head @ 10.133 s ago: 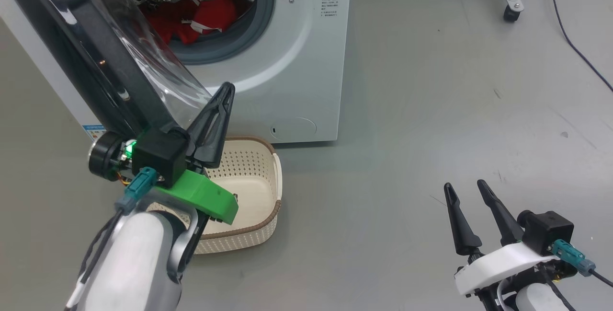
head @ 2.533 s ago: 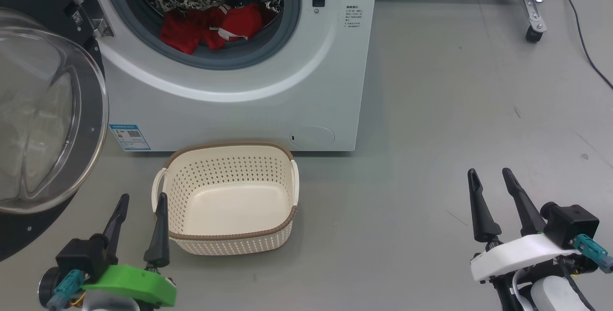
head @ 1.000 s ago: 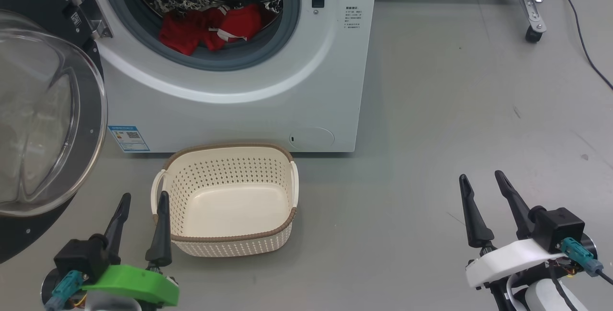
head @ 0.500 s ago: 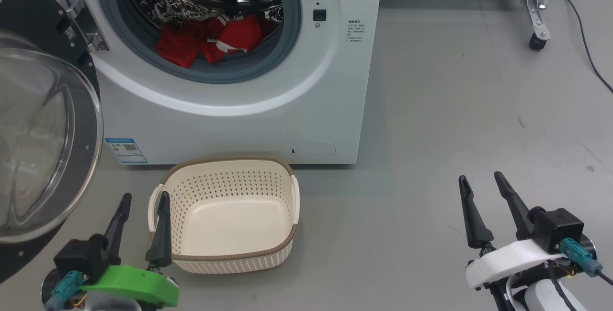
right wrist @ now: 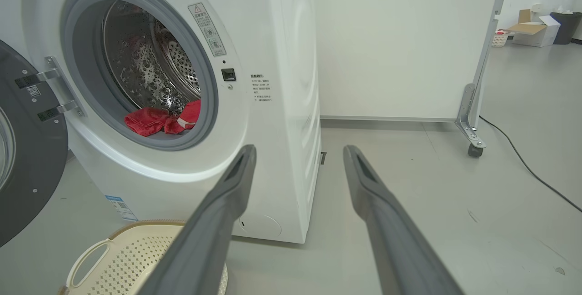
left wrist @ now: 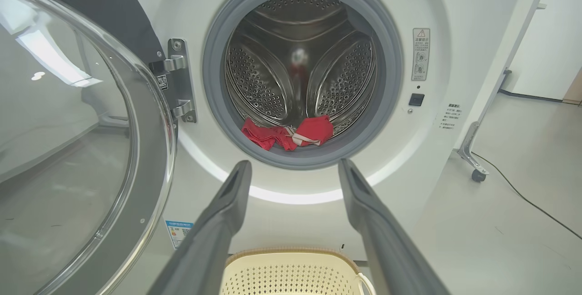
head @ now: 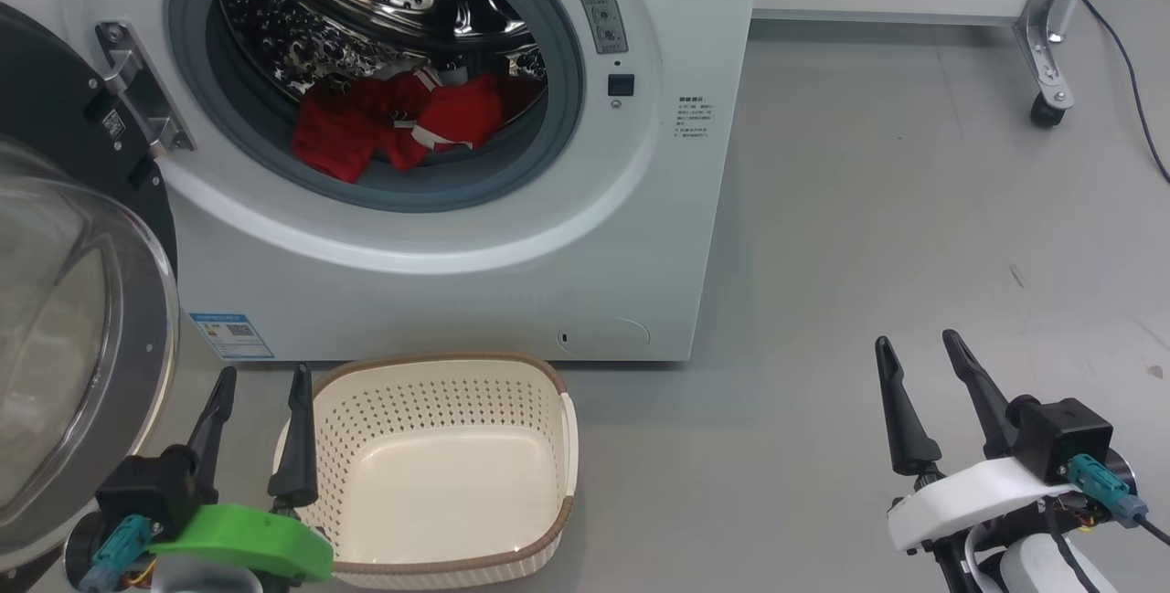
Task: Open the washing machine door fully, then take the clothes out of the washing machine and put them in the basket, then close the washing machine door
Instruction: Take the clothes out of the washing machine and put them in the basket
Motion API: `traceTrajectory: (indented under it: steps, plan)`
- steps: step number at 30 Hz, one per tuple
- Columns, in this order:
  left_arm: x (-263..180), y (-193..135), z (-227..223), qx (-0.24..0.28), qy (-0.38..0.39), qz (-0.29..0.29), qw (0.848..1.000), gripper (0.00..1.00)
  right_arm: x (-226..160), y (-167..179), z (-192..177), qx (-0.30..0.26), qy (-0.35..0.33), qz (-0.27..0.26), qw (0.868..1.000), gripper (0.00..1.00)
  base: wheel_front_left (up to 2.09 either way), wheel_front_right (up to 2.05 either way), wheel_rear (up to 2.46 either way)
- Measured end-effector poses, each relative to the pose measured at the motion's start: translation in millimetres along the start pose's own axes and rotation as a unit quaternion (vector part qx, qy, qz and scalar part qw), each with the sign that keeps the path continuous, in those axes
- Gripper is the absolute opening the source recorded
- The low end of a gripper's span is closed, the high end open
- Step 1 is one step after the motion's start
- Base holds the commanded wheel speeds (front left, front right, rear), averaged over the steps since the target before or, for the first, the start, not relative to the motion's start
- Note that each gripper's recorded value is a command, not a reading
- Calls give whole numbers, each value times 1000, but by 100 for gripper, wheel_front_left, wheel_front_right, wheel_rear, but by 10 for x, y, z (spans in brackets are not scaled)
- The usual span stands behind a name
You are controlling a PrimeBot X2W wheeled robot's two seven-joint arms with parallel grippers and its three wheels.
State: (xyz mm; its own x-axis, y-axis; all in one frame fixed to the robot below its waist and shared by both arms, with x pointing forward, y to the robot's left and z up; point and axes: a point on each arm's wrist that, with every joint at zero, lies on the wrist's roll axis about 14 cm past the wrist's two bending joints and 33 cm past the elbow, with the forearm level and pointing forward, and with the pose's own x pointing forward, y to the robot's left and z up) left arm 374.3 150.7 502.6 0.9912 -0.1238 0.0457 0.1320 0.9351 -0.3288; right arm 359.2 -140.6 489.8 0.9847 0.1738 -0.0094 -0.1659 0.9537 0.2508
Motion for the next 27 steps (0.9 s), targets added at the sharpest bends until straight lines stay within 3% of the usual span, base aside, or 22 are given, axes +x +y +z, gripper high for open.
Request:
traceTrajectory:
  steps: [14, 27]
  plan:
    - [-10, -27, 20, 3, -3, -4, 1000, 100, -8, 6, 6, 1, -1, 2, 1000, 100, 97, -97, 0]
    - [-38, -88, 21, 4, -3, -12, 1000, 100, -22, 24, 38, 3, -7, 4, 1000, 100, 42, -42, 0]
